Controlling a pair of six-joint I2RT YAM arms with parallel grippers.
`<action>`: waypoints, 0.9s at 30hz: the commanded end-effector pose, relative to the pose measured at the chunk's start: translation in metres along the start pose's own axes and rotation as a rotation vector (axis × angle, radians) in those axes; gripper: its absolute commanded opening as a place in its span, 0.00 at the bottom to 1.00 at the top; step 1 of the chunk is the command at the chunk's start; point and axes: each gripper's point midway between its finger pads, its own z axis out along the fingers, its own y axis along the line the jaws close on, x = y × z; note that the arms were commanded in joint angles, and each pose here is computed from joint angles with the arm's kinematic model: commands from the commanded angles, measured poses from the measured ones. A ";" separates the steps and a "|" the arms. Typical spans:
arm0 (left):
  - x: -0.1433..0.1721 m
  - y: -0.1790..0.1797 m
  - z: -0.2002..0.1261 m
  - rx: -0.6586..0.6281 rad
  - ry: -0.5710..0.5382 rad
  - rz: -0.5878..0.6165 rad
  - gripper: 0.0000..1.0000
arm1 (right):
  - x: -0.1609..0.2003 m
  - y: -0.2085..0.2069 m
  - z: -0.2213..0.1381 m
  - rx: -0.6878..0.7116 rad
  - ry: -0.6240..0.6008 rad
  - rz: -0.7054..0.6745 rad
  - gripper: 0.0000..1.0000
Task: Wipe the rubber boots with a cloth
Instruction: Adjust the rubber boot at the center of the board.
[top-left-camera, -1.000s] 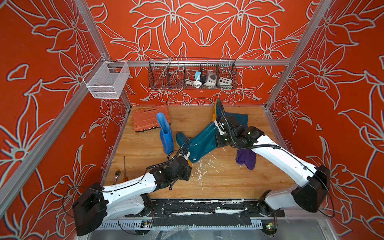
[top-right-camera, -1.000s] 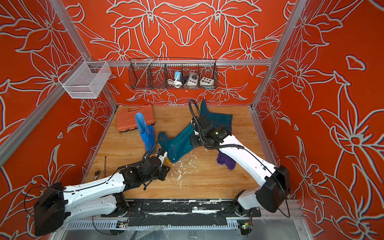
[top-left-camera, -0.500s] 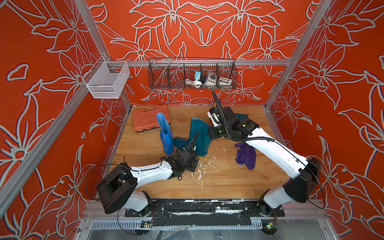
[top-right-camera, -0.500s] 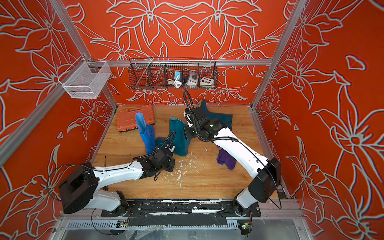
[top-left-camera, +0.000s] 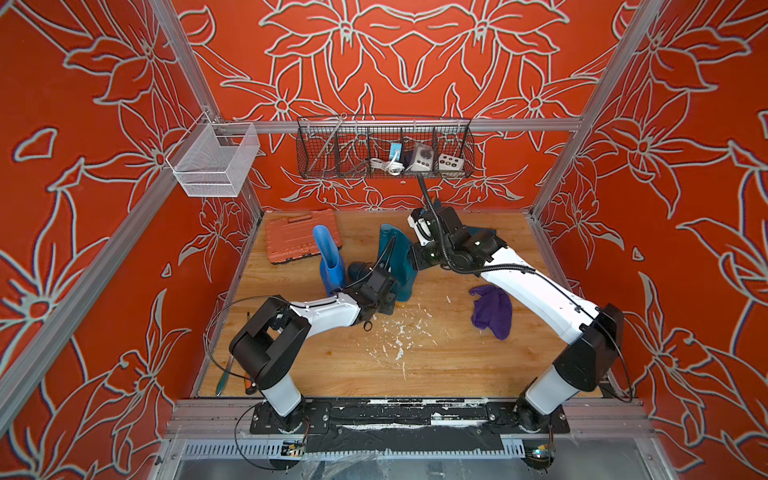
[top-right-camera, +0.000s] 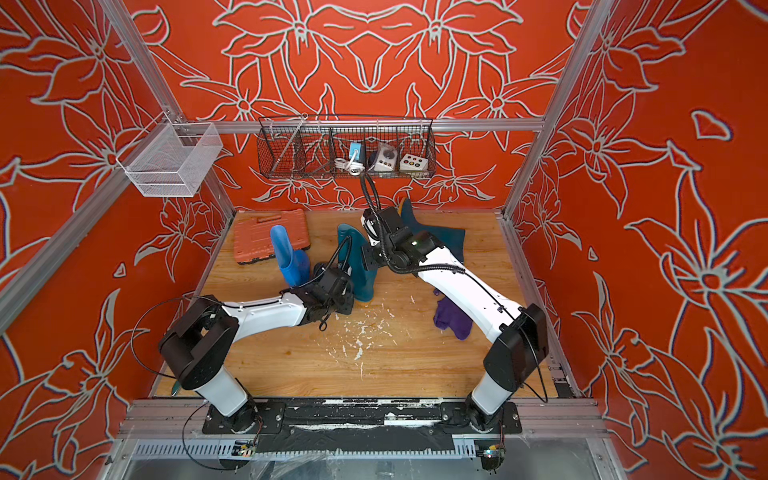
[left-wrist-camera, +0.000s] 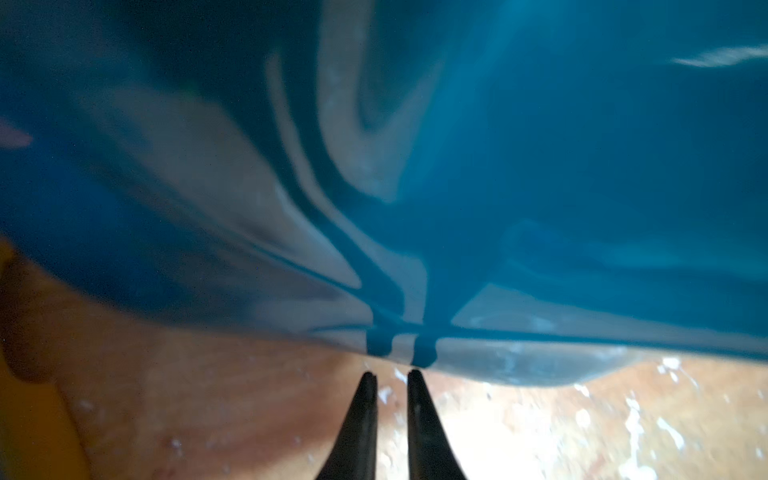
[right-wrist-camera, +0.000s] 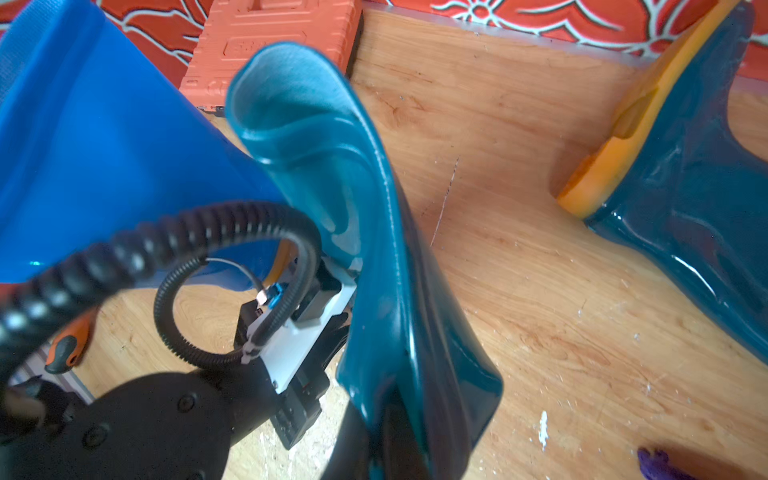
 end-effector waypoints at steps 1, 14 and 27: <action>-0.011 0.000 0.007 -0.007 -0.009 0.024 0.14 | -0.024 0.011 0.002 -0.044 -0.063 -0.033 0.00; -0.020 0.015 0.003 -0.047 -0.011 -0.006 0.22 | -0.036 0.011 0.023 -0.062 -0.059 -0.048 0.02; -0.011 0.015 -0.057 0.048 -0.096 -0.044 0.32 | -0.038 0.002 -0.026 -0.003 -0.113 -0.099 0.49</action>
